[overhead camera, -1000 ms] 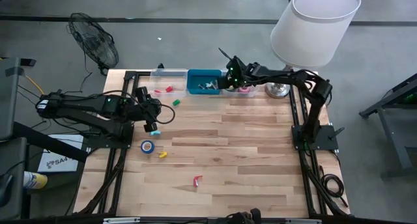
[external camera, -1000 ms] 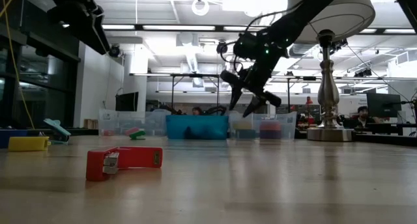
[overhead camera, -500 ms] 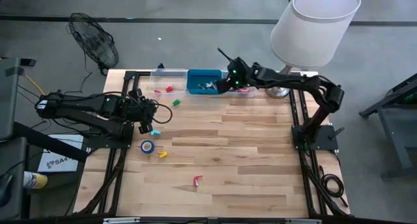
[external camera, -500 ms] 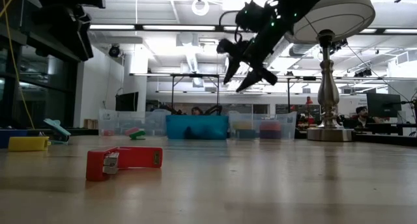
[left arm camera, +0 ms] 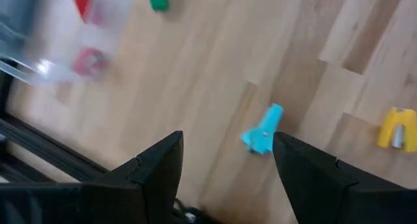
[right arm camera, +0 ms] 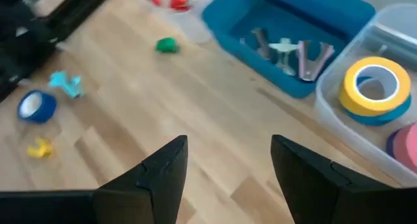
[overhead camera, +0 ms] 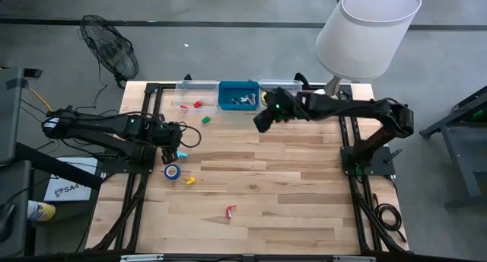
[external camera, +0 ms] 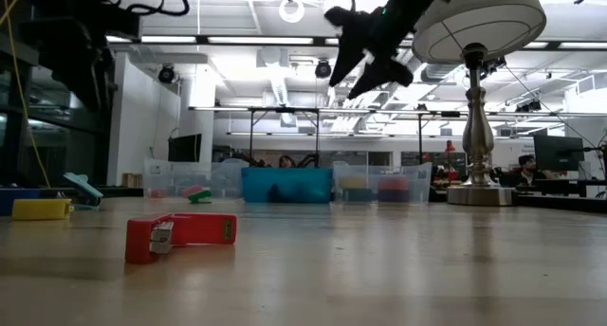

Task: Pick and place Stapler, Stapler remover, tape
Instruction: Put the dark blue tape into the right transparent bin

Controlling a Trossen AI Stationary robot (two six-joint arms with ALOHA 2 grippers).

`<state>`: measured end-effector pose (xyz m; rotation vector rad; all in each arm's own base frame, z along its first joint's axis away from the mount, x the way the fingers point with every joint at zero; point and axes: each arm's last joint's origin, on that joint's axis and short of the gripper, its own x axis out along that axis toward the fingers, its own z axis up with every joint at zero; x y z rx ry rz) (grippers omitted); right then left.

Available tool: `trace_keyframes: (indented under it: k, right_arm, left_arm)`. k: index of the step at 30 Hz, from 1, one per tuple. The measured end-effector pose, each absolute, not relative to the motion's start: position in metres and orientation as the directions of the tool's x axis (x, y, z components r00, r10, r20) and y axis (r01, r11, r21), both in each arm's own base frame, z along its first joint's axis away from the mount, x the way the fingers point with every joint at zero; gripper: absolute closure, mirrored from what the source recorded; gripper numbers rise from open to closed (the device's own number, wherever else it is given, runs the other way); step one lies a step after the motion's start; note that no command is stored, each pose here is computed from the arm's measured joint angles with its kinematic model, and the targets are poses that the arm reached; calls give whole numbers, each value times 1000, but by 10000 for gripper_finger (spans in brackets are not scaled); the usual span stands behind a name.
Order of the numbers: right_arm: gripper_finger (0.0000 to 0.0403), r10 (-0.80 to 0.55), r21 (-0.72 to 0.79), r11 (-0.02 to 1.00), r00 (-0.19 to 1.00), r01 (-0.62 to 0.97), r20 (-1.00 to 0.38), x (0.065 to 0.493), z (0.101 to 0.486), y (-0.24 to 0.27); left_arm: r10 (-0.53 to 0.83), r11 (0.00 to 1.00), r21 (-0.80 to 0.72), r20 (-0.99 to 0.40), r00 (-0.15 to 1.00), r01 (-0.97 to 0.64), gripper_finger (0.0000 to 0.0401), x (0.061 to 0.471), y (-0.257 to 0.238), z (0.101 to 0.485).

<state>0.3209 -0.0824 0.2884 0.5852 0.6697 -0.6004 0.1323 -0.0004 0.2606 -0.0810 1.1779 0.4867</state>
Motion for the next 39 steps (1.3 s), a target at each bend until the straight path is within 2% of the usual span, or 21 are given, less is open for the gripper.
trace_keyframes:
  k: [9,15,20,28,39]
  right_arm:
    - [191,-332,152,786,617,599,-713,315,297,-25]
    - [192,-292,91,852,614,515,-733,313,295,3]
    - [190,-268,57,893,629,447,-730,312,295,22]
    - [190,-279,28,905,643,424,-713,310,295,39]
    - [191,-254,47,917,671,396,-697,311,297,49]
  left_arm:
    - [187,902,72,-954,234,-426,170,129,-4,241]
    - [52,948,-25,-971,234,-316,170,129,-15,232]
    - [30,982,-13,-973,228,-188,170,127,-30,231]
    - [3,1000,0,-984,179,-18,170,127,-53,225]
    - [70,993,75,-996,55,86,170,149,-82,194]
